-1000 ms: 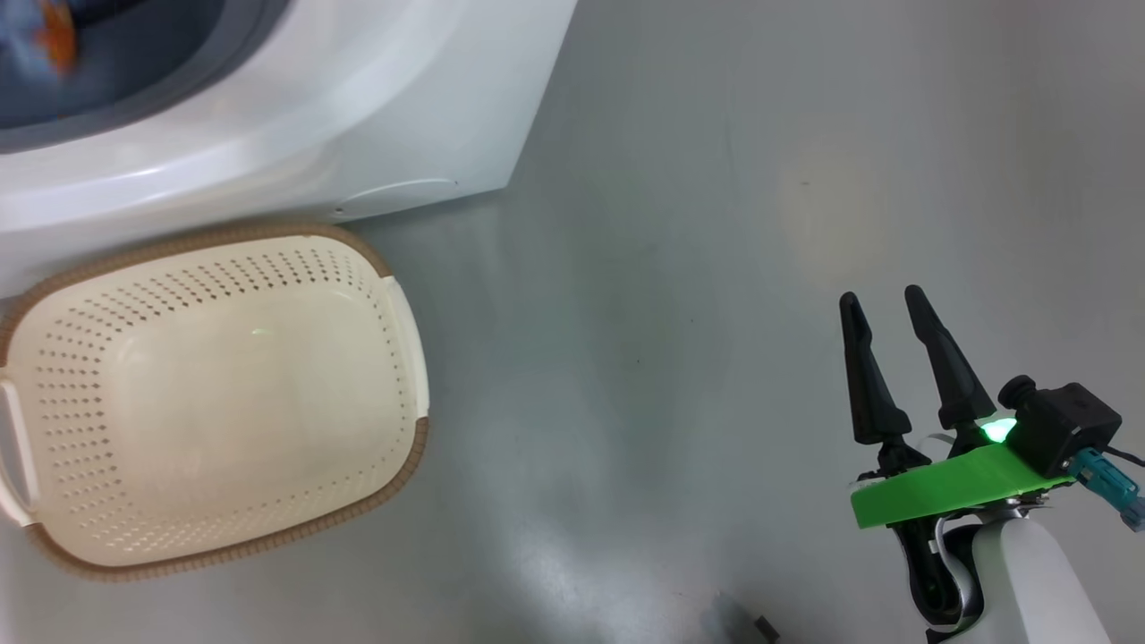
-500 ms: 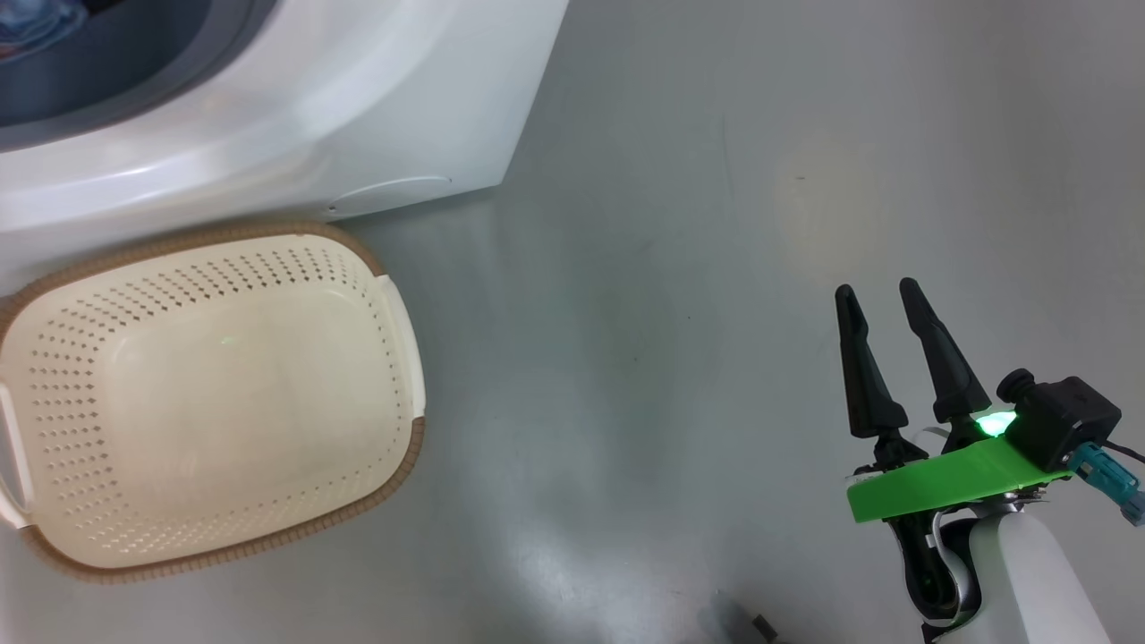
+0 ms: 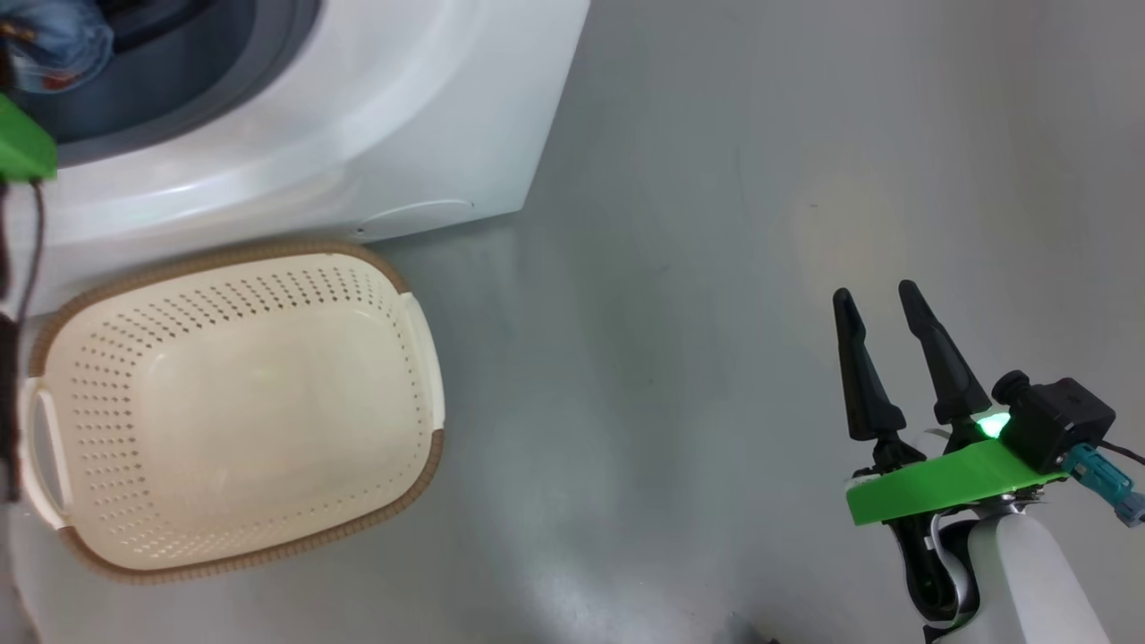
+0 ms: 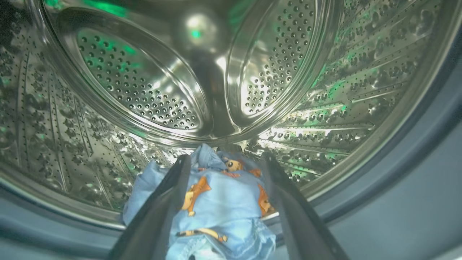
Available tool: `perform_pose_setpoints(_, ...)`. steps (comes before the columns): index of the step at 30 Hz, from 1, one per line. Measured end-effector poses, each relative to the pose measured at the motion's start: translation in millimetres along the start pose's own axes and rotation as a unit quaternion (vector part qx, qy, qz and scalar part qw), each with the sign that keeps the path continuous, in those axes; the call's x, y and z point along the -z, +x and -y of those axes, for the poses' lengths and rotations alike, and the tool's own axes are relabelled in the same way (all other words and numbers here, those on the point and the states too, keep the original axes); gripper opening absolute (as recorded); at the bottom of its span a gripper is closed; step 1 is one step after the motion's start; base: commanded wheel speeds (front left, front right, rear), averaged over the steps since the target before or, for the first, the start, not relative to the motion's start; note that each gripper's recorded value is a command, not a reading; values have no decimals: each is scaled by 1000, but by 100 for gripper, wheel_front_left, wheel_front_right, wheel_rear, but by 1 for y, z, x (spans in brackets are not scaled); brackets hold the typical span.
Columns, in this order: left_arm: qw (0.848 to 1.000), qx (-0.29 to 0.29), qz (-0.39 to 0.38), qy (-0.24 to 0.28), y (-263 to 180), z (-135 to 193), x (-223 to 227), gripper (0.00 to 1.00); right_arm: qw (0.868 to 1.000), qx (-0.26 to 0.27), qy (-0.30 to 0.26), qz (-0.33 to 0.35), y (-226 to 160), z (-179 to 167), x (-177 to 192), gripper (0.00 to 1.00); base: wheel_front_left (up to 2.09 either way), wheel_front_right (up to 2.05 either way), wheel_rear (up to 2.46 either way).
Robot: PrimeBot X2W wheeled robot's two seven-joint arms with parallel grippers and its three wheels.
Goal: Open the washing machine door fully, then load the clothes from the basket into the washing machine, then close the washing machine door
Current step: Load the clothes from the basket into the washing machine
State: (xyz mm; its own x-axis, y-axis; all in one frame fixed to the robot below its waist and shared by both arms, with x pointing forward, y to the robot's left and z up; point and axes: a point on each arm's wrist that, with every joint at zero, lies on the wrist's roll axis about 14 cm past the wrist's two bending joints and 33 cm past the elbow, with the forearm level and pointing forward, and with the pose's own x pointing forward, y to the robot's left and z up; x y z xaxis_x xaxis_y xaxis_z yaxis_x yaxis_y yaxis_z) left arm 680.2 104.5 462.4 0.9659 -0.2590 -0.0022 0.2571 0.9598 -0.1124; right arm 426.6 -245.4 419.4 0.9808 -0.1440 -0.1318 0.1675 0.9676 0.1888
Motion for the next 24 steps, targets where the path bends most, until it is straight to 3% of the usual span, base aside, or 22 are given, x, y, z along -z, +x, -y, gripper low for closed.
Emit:
perform_pose_setpoints(15,998,-32,-11,-49,-83,5,12,100,999,-27,-17,27,-6,-18,-21,100,0,0,0)
perform_pose_setpoints(24,998,-54,-4,-44,-137,1,2,100,998,-41,-20,34,-17,-24,-28,100,0,0,0)
